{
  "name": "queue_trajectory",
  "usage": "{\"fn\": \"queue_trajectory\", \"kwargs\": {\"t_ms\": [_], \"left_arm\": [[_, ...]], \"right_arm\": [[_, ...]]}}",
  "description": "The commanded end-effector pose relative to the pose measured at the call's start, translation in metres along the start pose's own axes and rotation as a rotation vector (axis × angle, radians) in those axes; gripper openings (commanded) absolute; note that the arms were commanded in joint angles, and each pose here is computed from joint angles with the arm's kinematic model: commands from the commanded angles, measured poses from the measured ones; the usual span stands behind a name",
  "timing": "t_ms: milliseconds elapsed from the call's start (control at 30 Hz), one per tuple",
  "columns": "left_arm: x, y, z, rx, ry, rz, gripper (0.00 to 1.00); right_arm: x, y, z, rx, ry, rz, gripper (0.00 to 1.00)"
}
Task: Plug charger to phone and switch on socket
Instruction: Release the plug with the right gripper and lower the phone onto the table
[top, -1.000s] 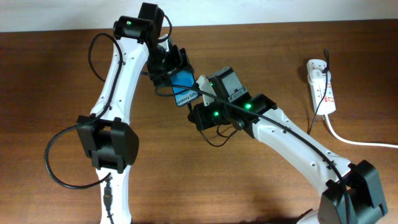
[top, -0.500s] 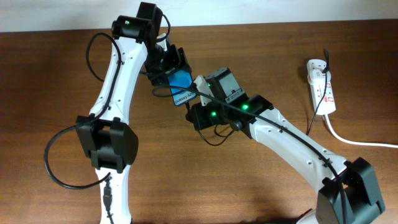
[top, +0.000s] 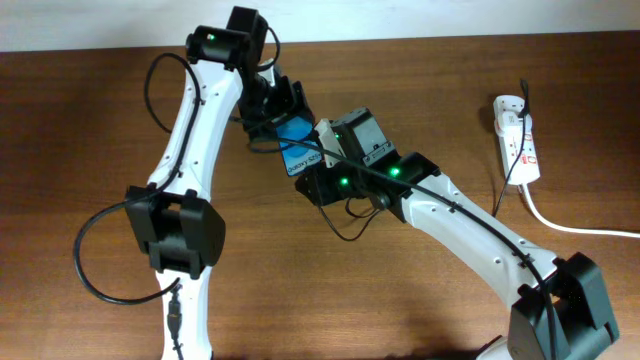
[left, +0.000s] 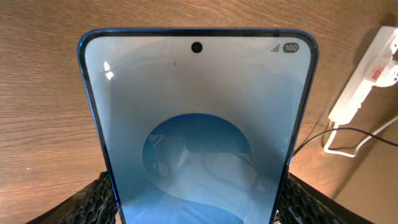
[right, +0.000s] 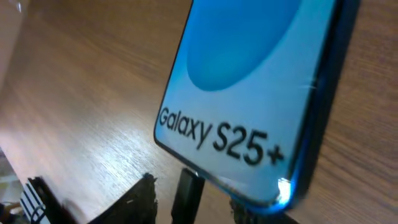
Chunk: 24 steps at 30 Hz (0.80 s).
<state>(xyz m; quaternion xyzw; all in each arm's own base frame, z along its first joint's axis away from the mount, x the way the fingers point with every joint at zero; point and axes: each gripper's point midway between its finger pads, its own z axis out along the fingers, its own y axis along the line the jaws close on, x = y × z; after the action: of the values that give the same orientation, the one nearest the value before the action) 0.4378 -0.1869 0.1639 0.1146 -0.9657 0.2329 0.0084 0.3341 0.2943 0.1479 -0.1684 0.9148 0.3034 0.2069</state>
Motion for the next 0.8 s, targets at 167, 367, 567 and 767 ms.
{"fn": "queue_trajectory", "kwargs": {"t_ms": [167,367,567,767], "left_arm": [[-0.01,0.008,-0.009,-0.066,-0.069,0.047,0.0],[-0.022,0.016,0.003,-0.309,-0.202,0.153,0.0],[-0.029,0.012,0.061,-0.382,-0.185,0.209,0.0],[-0.047,0.028,0.115,-0.397,-0.161,0.203,0.0]], "right_arm": [[-0.037,-0.023,-0.076,0.058,-0.147,0.066,0.47],[-0.045,-0.11,-0.152,0.208,-0.262,0.262,0.52],[-0.023,-0.137,-0.159,0.292,-0.198,0.308,0.55],[-0.017,-0.142,-0.153,0.307,-0.166,0.319,0.55]]}}
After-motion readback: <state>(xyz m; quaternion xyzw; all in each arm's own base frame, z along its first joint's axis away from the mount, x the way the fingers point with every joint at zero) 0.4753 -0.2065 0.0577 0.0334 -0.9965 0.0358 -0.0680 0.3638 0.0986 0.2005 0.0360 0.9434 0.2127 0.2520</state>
